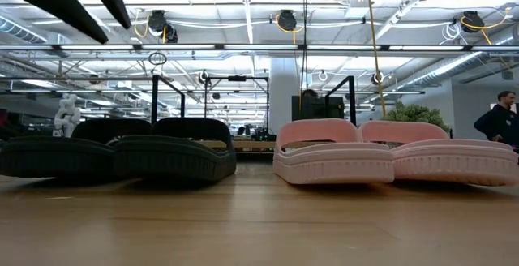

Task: Pick and place slides into the shelf
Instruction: Put the left black slide on the shelf

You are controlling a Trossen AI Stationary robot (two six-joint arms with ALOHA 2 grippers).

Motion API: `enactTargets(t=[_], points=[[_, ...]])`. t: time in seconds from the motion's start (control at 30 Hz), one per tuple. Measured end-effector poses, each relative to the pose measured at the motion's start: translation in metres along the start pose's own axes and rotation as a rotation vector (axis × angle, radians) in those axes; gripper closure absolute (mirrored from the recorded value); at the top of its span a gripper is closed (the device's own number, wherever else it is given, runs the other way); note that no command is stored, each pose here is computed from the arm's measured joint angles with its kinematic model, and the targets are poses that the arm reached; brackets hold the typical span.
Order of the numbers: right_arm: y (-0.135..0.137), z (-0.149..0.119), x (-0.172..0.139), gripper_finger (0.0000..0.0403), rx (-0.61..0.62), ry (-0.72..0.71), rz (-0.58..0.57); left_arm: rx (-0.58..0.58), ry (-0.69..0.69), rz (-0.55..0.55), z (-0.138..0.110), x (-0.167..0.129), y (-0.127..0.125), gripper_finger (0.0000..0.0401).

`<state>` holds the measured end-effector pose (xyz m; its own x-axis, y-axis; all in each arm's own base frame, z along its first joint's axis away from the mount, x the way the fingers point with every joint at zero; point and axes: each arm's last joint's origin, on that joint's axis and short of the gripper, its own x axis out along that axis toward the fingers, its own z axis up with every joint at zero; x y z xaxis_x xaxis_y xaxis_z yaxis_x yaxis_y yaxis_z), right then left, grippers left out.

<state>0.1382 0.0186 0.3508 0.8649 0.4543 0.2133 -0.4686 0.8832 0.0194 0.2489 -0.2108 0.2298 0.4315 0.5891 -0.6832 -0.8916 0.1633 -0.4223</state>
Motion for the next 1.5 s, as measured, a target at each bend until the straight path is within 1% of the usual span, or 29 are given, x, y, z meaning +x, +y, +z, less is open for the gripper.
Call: enactTargets(t=[0.13, 0.23, 0.43, 0.5, 0.63, 0.73, 0.77, 0.9, 1.0, 1.13, 1.37, 1.5], points=[[0.000, 0.000, 0.000, 0.0403, 0.000, 0.000, -0.001, 0.230, 0.031, 0.007, 0.008, -0.004, -0.001, 0.0274], [0.000, 0.000, 0.000, 0.0403, 0.000, 0.000, -0.001, 0.362, 0.054, 0.016, 0.018, -0.004, -0.004, 0.0274], [0.000, 0.000, 0.000, 0.0403, -0.006, 0.002, -0.002, 0.643, 0.188, 0.102, 0.032, 0.009, -0.011, 0.0274], [0.000, -0.001, 0.000, 0.0403, -0.006, 0.003, -0.003, 0.718, 0.237, 0.133, 0.035, 0.015, -0.013, 0.0274], [-0.001, -0.001, 0.001, 0.0403, -0.004, 0.006, -0.006, 0.832, 0.221, 0.188, 0.040, 0.027, -0.014, 0.0274], [-0.001, -0.002, 0.002, 0.0403, -0.004, 0.009, -0.009, 0.888, 0.212, 0.237, 0.045, 0.037, -0.015, 0.0274], [-0.001, -0.002, 0.002, 0.0403, -0.008, 0.011, -0.011, 0.906, 0.215, 0.237, 0.044, 0.039, -0.015, 0.0274], [-0.002, -0.003, 0.003, 0.0403, -0.024, 0.017, -0.014, 0.956, 0.243, 0.196, 0.035, 0.044, -0.019, 0.0274], [-0.004, -0.003, 0.004, 0.0403, -0.025, 0.016, -0.054, 0.987, 0.256, 0.180, 0.026, 0.045, -0.019, 0.0274], [-0.006, -0.004, 0.005, 0.0403, -0.042, 0.019, -0.087, 1.046, 0.254, 0.232, 0.017, 0.050, -0.014, 0.0274], [-0.006, -0.006, 0.007, 0.0403, -0.040, 0.026, -0.088, 1.138, 0.248, 0.308, 0.009, 0.060, -0.009, 0.0274], [-0.007, -0.006, 0.007, 0.0403, -0.039, 0.029, -0.088, 1.146, 0.238, 0.347, 0.007, 0.065, -0.007, 0.0274]])
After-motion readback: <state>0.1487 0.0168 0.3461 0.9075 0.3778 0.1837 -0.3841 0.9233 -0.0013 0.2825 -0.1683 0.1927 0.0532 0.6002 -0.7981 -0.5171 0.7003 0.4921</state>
